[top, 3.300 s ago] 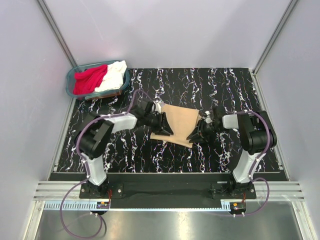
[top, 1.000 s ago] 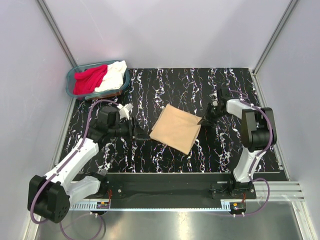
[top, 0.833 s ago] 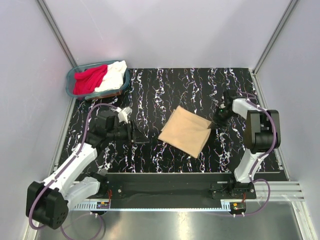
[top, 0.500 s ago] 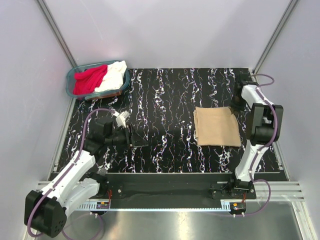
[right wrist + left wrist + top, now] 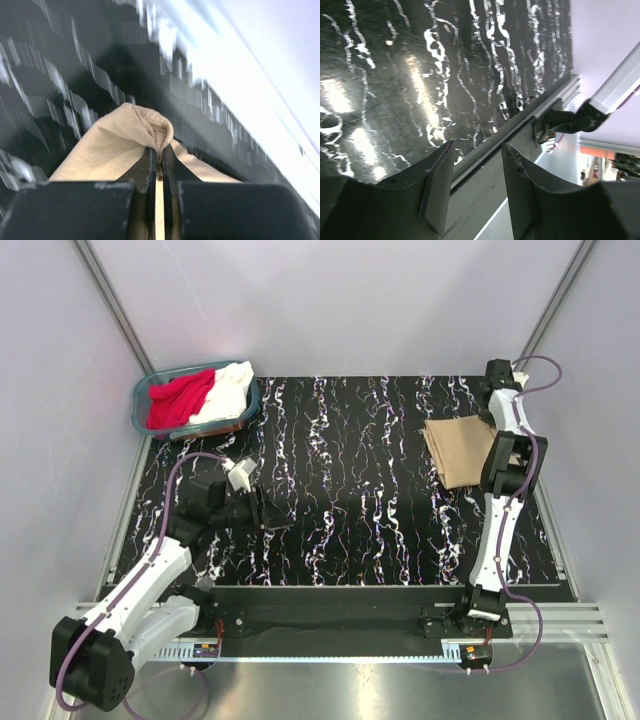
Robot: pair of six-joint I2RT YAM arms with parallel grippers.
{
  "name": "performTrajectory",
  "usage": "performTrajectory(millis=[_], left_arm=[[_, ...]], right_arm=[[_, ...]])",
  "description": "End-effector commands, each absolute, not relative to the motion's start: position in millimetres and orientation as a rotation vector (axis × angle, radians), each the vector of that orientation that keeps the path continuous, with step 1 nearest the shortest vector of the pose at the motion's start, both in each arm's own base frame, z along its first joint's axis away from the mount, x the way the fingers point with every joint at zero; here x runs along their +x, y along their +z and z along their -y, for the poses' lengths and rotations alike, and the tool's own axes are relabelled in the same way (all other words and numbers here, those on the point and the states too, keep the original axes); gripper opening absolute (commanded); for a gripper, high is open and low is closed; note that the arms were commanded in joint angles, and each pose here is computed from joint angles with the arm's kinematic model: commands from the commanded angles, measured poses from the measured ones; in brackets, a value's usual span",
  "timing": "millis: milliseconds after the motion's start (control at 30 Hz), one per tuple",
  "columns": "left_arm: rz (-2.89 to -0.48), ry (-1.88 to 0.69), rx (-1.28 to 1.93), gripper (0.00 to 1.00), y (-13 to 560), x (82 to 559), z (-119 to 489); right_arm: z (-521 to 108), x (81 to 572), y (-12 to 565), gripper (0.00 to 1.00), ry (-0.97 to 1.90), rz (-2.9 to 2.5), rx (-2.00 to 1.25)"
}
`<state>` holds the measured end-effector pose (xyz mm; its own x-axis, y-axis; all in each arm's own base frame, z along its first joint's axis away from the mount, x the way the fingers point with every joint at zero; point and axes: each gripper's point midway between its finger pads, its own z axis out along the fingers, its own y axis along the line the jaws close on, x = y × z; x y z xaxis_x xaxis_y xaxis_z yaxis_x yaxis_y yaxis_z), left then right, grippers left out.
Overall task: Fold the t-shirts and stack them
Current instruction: Neatly place the folded tshirt to the corner
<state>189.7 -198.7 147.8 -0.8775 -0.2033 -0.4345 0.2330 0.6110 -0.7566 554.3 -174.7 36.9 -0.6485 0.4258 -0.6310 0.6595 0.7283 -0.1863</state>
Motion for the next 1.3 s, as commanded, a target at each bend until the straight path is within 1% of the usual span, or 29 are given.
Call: performTrajectory(millis=[0, 33, 67, 133, 267, 400, 633, 833, 967, 1233, 1267], left_arm=[[-2.297, -1.114, 0.064, 0.47, 161.5, 211.6, 194.5], [-2.305, -1.111, 0.061, 0.47, 159.9, 214.1, 195.4], [-2.322, -1.121, 0.057, 0.47, 156.9, 217.4, 197.7], [-2.312, -1.142, 0.048, 0.47, 157.5, 223.8, 201.9], [-2.345, -1.138, 0.03, 0.47, 148.4, 233.8, 205.3], [-2.353, -1.147, 0.006, 0.47, 145.4, 242.5, 208.7], [-2.406, -1.201, -0.083, 0.47, 125.4, 249.8, 216.9], [-2.433, -1.212, -0.122, 0.46, 118.5, 259.1, 222.2], [-2.453, -1.217, -0.121, 0.46, 117.2, 266.3, 230.5], [-2.472, -1.227, -0.112, 0.46, 118.0, 277.2, 243.7], [-2.477, -1.231, -0.108, 0.46, 117.5, 277.9, 245.5]], right_arm=[[196.1, 593.5, 54.1, 0.0, -0.532, -2.209, 0.892], [197.1, 614.7, 83.0, 0.0, -0.466, -2.116, 0.908], [196.3, 614.8, 55.5, 0.0, -0.466, -2.157, 0.926], [198.7, 627.6, 62.2, 0.0, -0.394, -2.084, 0.985], [200.0, 636.0, 41.8, 0.0, -0.261, -2.042, 1.096], [186.1, 656.4, 41.7, 0.0, -0.077, -1.955, 1.188], [179.2, 696.8, 60.5, 0.0, 0.233, -1.597, 1.482], [193.4, 703.8, 55.4, 0.0, 0.254, -1.416, 1.606], [201.0, 704.0, 55.2, 0.0, 0.249, -1.379, 1.619], [222.4, 685.3, 20.5, 0.0, 0.195, -1.422, 1.685], [226.1, 683.7, 27.5, 0.0, 0.182, -1.417, 1.676]])
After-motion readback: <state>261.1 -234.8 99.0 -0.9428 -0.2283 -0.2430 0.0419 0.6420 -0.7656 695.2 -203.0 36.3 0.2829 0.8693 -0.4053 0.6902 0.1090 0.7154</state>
